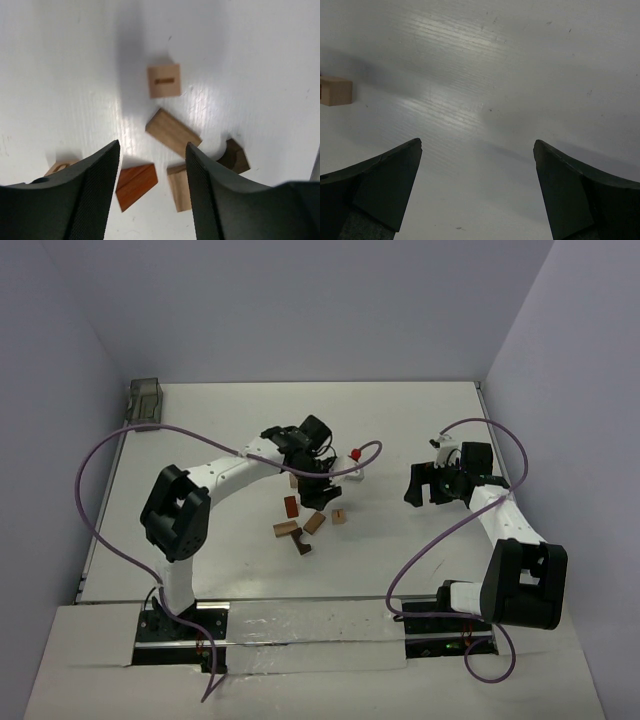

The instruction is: Build the wood block tower

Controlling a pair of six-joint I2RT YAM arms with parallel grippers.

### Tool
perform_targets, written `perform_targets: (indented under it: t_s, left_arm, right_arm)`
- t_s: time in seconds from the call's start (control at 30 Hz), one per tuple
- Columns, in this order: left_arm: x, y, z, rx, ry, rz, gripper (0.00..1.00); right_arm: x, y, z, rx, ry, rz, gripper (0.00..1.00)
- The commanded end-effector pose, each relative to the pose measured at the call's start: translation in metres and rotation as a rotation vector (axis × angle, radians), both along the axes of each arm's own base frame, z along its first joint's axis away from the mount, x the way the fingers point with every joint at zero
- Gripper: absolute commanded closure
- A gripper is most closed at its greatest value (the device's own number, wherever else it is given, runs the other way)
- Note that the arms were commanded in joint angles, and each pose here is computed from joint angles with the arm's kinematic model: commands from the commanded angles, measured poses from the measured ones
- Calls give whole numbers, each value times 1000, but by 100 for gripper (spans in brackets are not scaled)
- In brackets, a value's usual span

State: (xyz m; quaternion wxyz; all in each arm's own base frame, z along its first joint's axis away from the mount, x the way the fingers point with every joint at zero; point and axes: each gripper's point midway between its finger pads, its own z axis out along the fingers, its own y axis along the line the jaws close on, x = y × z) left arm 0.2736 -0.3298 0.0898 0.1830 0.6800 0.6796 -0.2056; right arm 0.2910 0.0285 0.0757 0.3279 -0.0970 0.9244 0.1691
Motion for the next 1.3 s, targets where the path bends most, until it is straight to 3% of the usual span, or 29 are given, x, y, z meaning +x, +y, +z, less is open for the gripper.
perform_targets:
  t_s: [0.0,0.53,0.83,1.03,1.27]
  left_arm:
    - [-14,-29,11,-28,-41,-12,37]
    - [5,-60,-30,50,-73,47,32]
    - [-3,-63,-42,62,-38,12,31]
    - [-8,-61,-54,91,-11,2,43]
    - [-14,-51,-62,125,9,-54,72]
  right_arm:
    - [18,-6,15,-22,-52,-33,0]
    - [19,-12,16,-54,-58,-51,0]
    - [20,-12,14,-57,-54,-47,0]
    - [21,-13,14,-61,-52,-51,0]
    - [22,-14,13,-65,-51,-56,0]
